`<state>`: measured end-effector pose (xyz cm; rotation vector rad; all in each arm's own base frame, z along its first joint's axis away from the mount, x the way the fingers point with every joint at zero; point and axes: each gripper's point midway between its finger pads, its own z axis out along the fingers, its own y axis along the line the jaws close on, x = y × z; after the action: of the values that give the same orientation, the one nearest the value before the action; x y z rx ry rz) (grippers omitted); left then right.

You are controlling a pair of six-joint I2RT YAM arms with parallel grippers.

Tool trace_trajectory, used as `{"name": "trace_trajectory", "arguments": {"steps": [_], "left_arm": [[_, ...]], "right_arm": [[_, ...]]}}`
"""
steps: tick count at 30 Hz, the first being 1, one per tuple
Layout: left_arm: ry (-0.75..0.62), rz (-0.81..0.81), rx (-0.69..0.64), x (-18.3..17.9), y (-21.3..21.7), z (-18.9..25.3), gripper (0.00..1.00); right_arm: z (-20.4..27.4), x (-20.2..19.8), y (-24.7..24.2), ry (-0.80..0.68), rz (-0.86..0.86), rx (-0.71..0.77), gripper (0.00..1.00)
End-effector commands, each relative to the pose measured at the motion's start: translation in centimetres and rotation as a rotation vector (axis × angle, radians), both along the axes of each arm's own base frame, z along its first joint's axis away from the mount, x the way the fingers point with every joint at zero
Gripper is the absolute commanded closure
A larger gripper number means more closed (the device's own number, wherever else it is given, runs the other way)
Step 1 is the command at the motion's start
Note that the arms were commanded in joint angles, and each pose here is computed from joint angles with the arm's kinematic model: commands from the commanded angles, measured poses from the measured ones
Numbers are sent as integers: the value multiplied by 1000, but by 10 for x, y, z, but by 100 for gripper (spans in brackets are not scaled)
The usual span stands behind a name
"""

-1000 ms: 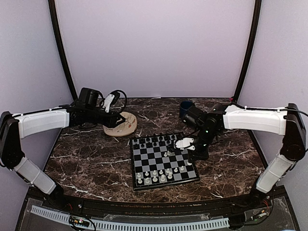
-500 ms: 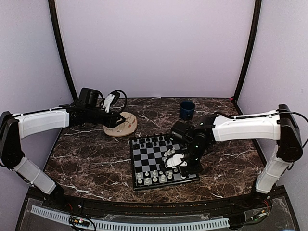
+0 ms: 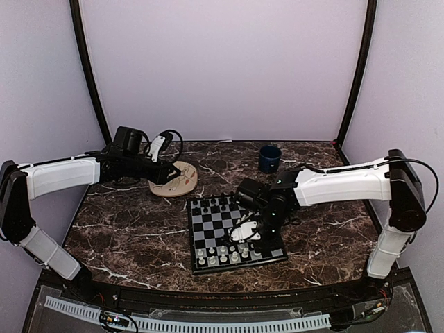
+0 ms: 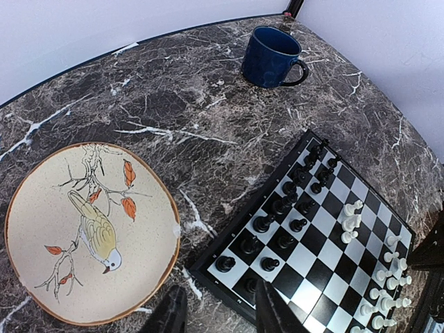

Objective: Set up the chess pieces on the board
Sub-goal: Place the bishop on f1.

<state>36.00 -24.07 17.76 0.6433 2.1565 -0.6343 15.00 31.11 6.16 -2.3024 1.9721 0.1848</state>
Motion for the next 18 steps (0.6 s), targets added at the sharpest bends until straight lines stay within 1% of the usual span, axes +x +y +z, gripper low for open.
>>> {"name": "trace_trajectory", "arguments": {"steps": [1, 11, 18], "left_arm": [[-19, -7, -4, 0, -1, 11, 64], [-20, -11, -8, 0, -2, 12, 64], [-18, -12, -9, 0, -2, 12, 64]], "right_arm": [[3, 2, 13, -18, 2, 23, 95], [-3, -3, 12, 3, 13, 8, 94], [-9, 1, 9, -19, 5, -19, 92]]}}
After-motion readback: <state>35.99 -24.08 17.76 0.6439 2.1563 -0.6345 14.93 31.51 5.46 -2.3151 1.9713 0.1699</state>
